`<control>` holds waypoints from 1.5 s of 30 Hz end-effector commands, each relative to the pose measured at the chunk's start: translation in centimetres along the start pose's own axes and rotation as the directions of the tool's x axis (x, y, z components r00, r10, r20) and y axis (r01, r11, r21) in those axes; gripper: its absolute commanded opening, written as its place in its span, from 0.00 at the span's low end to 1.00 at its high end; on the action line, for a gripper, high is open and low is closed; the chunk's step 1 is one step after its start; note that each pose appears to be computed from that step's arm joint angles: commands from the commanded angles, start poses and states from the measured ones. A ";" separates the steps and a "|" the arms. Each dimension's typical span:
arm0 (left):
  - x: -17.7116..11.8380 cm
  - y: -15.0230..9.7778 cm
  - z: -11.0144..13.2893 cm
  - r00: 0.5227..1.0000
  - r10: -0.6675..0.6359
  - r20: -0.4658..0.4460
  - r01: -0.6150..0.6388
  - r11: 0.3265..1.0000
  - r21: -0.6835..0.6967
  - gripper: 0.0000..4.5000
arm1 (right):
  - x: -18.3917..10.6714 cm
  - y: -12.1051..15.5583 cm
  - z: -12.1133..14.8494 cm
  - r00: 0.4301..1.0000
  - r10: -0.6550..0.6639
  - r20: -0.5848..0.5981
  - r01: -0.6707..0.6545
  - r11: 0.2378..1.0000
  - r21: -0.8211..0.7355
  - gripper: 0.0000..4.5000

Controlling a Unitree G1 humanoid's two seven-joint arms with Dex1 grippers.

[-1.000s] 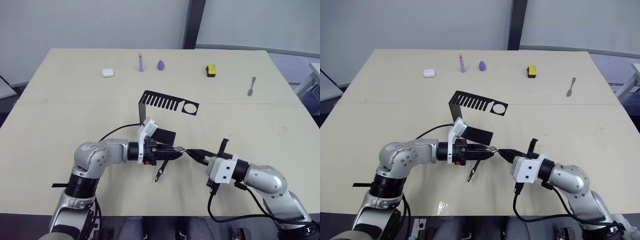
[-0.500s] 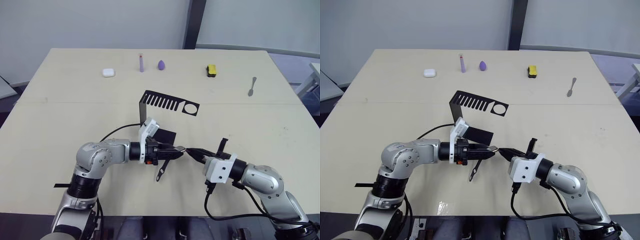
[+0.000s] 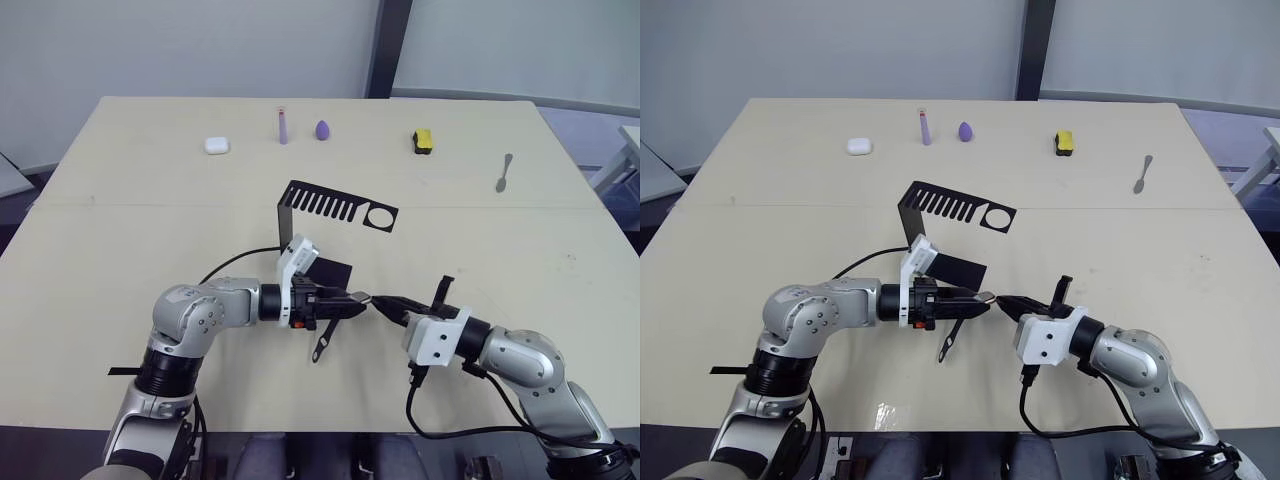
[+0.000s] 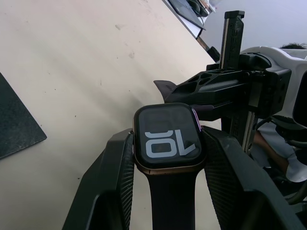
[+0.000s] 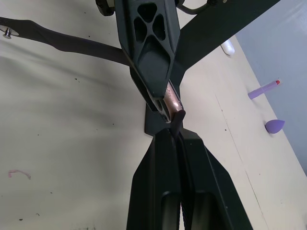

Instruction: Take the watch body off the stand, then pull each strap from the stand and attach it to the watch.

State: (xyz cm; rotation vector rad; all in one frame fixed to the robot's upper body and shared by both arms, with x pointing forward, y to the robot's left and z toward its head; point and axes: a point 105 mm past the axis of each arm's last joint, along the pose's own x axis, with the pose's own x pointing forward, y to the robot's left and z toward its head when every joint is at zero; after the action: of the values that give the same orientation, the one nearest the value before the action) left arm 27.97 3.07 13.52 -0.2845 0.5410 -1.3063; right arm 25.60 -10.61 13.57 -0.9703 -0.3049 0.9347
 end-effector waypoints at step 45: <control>2.0 -2.3 0.0 0.995 -0.101 -0.013 0.101 0.994 0.038 0.35 | 1.9 -0.7 1.8 0.996 -0.018 0.087 0.021 0.999 -0.038 0.00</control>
State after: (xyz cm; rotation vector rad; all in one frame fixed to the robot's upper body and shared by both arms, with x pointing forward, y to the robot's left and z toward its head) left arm 28.30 2.87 13.44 -0.2806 0.5325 -1.2800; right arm 26.98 -10.14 13.07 -0.9827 -0.2816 0.9318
